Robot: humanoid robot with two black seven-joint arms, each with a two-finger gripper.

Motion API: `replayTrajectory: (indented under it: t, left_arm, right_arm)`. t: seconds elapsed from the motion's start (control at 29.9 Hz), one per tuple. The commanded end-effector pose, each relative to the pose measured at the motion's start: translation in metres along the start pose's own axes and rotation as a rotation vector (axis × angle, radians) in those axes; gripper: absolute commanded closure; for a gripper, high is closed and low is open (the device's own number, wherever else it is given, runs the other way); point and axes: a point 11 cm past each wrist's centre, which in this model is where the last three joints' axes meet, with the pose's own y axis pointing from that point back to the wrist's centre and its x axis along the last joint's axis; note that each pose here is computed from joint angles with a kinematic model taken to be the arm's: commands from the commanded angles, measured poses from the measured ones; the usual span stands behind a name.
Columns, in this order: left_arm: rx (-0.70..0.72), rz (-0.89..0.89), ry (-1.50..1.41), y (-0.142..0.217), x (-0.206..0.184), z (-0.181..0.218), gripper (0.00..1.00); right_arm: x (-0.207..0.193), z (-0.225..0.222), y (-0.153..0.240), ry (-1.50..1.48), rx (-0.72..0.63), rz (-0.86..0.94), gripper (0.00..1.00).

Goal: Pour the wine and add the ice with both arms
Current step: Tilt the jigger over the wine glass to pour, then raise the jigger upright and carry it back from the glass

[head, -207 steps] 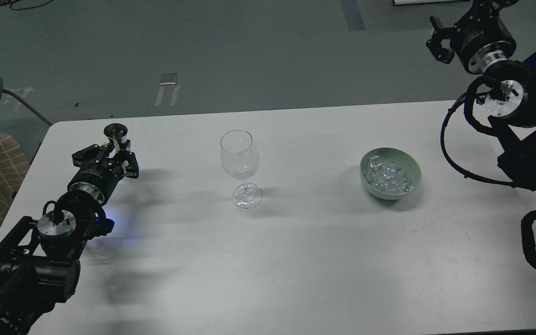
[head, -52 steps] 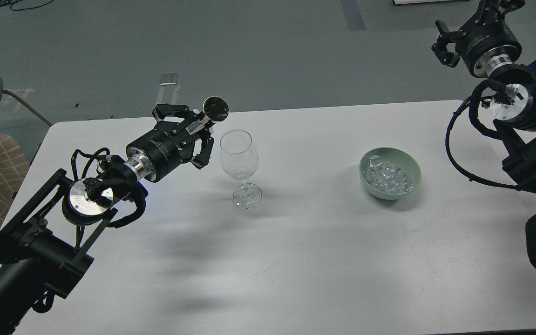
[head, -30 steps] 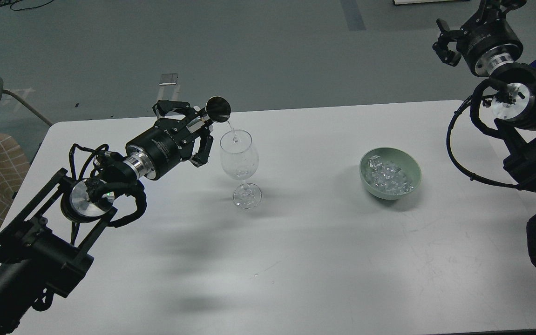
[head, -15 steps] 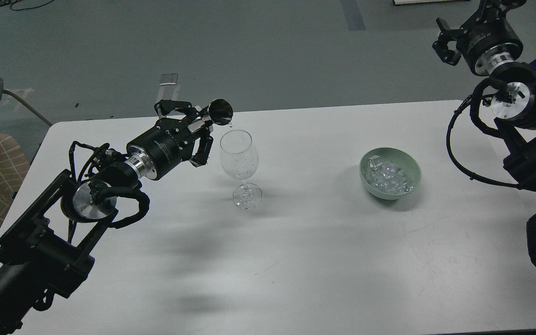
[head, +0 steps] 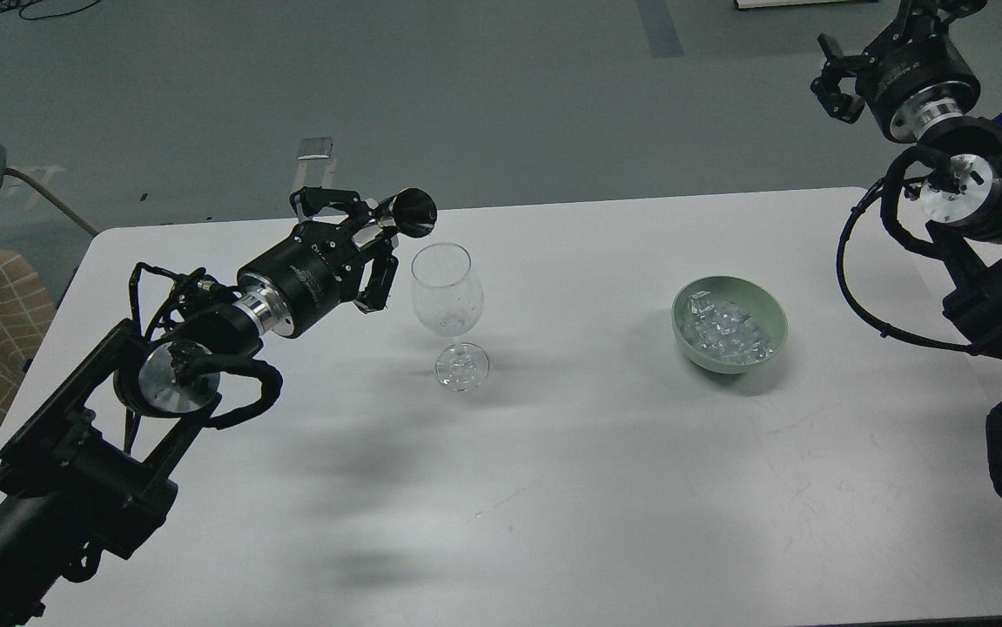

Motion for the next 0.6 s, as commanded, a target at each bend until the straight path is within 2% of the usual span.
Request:
replayTrajectory:
  t: [0.0, 0.57]
  left_arm:
    - [-0.001, -0.004, -0.03, -0.0004, -0.0012, 0.0013, 1.0]
    - [0.003, -0.031, -0.136, 0.0001, -0.0032, 0.0019, 1.0]
  right_arm:
    - [0.0, 0.0002, 0.0002, -0.001, 0.0, 0.0, 0.0]
    - [0.0001, -0.0011, -0.0001, 0.0, 0.003, 0.0, 0.0]
